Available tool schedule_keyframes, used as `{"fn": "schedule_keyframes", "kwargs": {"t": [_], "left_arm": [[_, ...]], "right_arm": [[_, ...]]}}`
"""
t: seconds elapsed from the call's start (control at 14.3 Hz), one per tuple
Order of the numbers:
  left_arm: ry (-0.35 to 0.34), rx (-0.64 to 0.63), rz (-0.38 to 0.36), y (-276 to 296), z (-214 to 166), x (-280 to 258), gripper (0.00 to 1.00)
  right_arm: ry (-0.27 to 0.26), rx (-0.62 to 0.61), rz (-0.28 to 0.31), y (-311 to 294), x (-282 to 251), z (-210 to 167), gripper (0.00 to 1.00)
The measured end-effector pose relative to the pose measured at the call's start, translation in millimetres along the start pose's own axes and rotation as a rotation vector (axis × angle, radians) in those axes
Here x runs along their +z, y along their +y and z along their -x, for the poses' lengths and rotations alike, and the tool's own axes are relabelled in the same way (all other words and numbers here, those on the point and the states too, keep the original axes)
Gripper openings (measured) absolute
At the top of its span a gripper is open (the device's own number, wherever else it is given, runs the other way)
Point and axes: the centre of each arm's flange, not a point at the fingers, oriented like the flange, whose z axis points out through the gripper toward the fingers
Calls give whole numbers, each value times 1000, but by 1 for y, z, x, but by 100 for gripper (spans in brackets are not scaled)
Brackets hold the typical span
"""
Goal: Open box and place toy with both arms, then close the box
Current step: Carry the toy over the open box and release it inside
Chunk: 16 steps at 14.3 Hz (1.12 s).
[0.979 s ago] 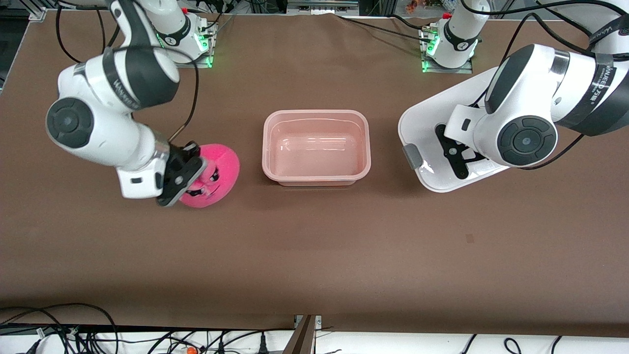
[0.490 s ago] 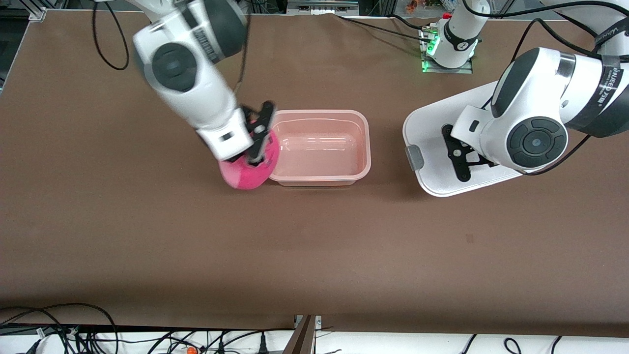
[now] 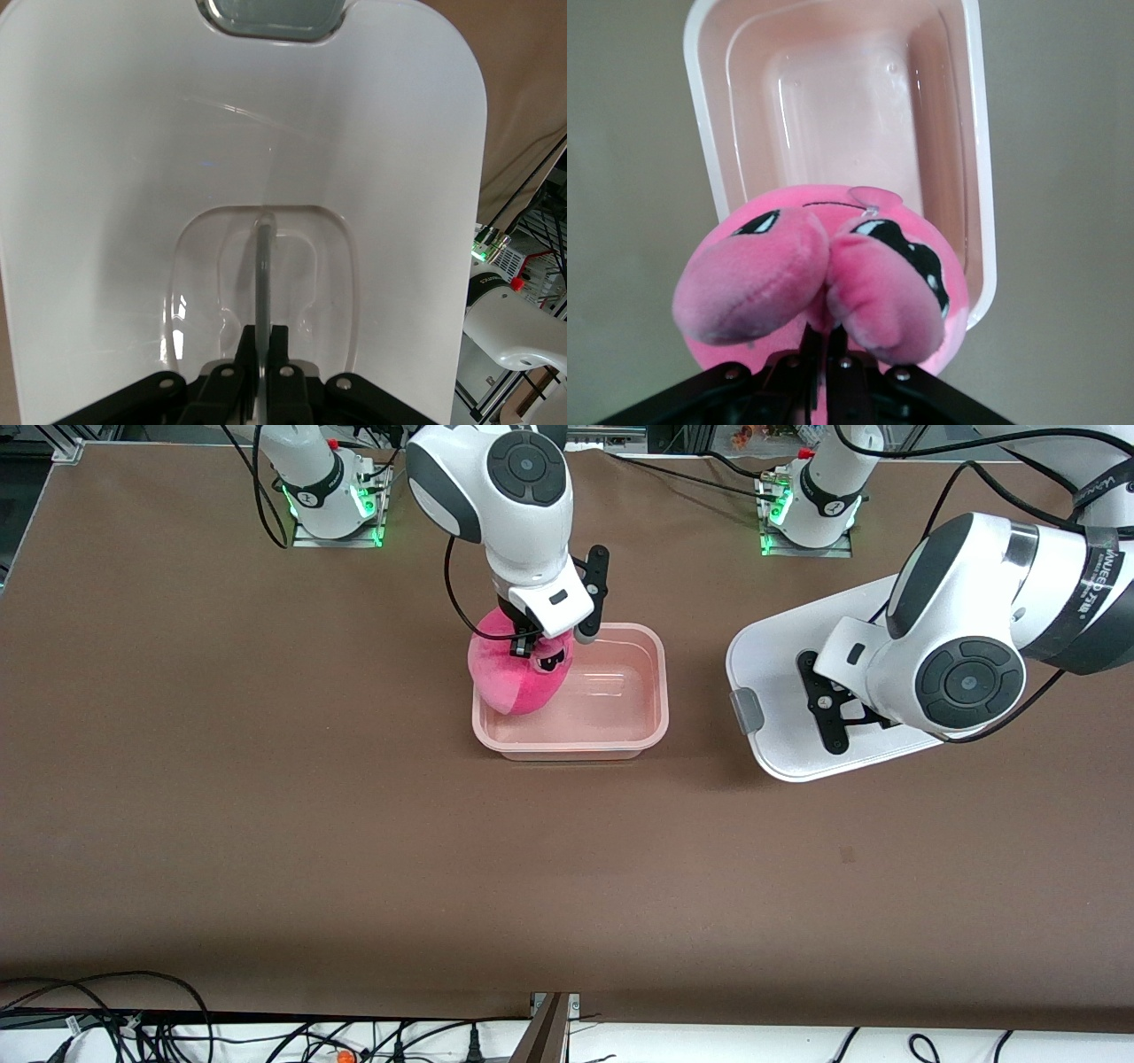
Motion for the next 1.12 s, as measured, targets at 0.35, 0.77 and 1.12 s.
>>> {"fn": "schedule_keyframes", "kwargs": {"t": [0.35,0.77,1.12], "left_arm": [[-1,2,0,0,-1,1,7],[-1,3,1,0,-1,1,7],[-1,10,0,0,-2,2,7]], "right_arm": [[-46,-5,8,15,34,-3,5],[-41,-22,27,-2,70,-37,5],[-60,-5,71,-4,104,-54,5]]}}
